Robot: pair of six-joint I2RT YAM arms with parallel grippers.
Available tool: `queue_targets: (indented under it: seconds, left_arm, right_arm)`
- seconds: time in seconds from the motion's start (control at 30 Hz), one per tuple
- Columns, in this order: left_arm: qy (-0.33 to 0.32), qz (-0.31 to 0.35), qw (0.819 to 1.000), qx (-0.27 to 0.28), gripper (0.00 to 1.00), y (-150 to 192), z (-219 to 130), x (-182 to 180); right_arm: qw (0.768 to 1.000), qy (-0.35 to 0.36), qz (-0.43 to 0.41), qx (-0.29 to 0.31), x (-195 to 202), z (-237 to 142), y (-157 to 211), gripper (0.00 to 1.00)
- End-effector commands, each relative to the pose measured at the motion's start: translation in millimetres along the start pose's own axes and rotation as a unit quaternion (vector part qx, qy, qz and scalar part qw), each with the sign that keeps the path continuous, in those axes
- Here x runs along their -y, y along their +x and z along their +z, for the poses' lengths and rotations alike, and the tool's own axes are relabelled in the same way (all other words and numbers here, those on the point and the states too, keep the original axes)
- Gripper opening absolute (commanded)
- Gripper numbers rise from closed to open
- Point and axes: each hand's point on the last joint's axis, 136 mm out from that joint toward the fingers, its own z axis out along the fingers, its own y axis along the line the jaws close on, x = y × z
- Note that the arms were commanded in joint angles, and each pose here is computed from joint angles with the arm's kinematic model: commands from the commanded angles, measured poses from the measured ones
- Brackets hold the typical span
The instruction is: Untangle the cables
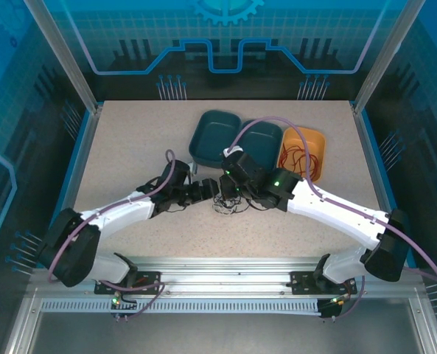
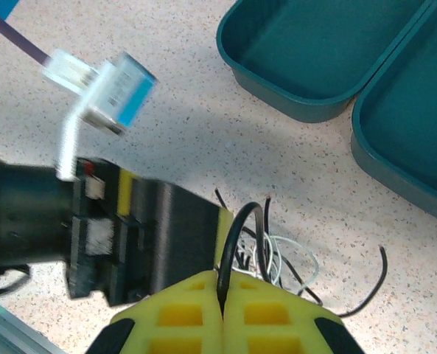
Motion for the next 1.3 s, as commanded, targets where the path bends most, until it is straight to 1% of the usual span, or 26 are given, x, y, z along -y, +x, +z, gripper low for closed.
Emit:
queue_targets:
  seconds: [0.0, 0.13, 0.27, 0.43, 0.5, 0.67, 0.83, 1.27]
  left_arm:
    - [0.015, 0.018, 0.999, -0.029, 0.86, 11, 9, 12]
    - [0.001, 0.015, 0.999, -0.045, 0.85, 20, 17, 4]
    - [-0.013, 0.007, 0.999, -0.047, 0.79, 22, 22, -4]
    - [-0.045, -0.006, 0.998, -0.046, 0.58, 23, 26, -20]
    - [-0.053, -0.010, 0.997, -0.046, 0.51, 24, 27, -24]
    - [-0.066, -0.021, 0.997, -0.043, 0.41, 23, 28, -32]
    - [-0.076, -0.026, 0.996, -0.040, 0.35, 20, 26, -37]
    - [-0.082, -0.028, 0.995, -0.042, 0.35, 17, 23, -39]
  right_arm:
    - [1.000, -0.019, 0.008, 0.024, -7, -8, -8, 0.00]
    - [0.999, -0.035, 0.010, 0.031, -13, -9, -13, 0.00]
    - [0.998, -0.046, 0.010, 0.038, -18, -13, -19, 0.00]
    - [0.998, -0.036, 0.004, 0.047, -13, -26, -25, 0.00]
    - [0.998, -0.030, 0.004, 0.049, -9, -33, -26, 0.00]
    - [0.998, -0.018, 0.005, 0.062, 3, -51, -29, 0.00]
    - [0.997, -0.004, 0.005, 0.072, 16, -69, -31, 0.00]
    - [0.993, -0.011, 0.009, 0.113, 35, -122, -44, 0.00]
